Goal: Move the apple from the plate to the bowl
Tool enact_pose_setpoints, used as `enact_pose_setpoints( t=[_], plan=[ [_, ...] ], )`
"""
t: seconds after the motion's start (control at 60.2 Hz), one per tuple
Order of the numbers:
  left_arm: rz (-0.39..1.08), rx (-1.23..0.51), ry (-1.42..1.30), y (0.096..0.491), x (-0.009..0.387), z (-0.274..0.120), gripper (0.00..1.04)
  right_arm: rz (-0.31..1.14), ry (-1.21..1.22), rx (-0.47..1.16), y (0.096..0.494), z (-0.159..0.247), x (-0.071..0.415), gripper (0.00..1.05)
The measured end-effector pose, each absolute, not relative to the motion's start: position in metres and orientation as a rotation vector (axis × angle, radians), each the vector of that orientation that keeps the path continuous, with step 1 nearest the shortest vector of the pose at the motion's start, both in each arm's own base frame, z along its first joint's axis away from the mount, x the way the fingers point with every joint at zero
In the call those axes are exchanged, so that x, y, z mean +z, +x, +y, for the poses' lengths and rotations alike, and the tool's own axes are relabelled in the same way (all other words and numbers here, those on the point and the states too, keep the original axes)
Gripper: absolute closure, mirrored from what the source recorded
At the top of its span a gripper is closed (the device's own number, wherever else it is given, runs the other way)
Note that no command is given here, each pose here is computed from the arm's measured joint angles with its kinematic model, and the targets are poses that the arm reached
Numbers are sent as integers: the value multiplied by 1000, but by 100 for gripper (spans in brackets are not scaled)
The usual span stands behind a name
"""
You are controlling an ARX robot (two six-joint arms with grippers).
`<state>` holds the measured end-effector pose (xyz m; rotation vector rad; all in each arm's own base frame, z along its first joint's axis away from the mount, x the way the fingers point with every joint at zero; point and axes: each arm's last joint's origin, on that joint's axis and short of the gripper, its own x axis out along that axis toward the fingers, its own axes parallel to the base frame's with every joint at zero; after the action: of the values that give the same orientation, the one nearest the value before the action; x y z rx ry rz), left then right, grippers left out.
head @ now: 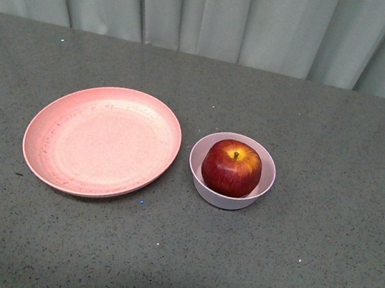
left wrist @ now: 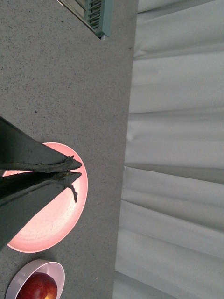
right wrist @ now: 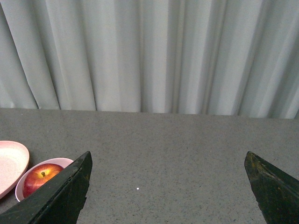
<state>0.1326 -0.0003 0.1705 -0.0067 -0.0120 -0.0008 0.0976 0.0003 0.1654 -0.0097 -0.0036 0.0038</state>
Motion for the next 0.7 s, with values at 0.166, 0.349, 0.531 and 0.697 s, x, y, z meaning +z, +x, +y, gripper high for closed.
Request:
enact_pose_setpoints(
  t=[0.166,0.349,0.531,0.697],
  plan=[
    [-20,0,-7,125,173,0,101,-4,-10,4,98,0,165,9],
    [-22,0,-7,119,173,0,101,-4,-10,4,98,0,165,9],
    [-23,0,-7,114,173,0,101,-4,-10,4,98,0,165,9],
    [-23,0,-7,111,173,0,101,-4,-10,4,98,0,165,9]
  ],
)
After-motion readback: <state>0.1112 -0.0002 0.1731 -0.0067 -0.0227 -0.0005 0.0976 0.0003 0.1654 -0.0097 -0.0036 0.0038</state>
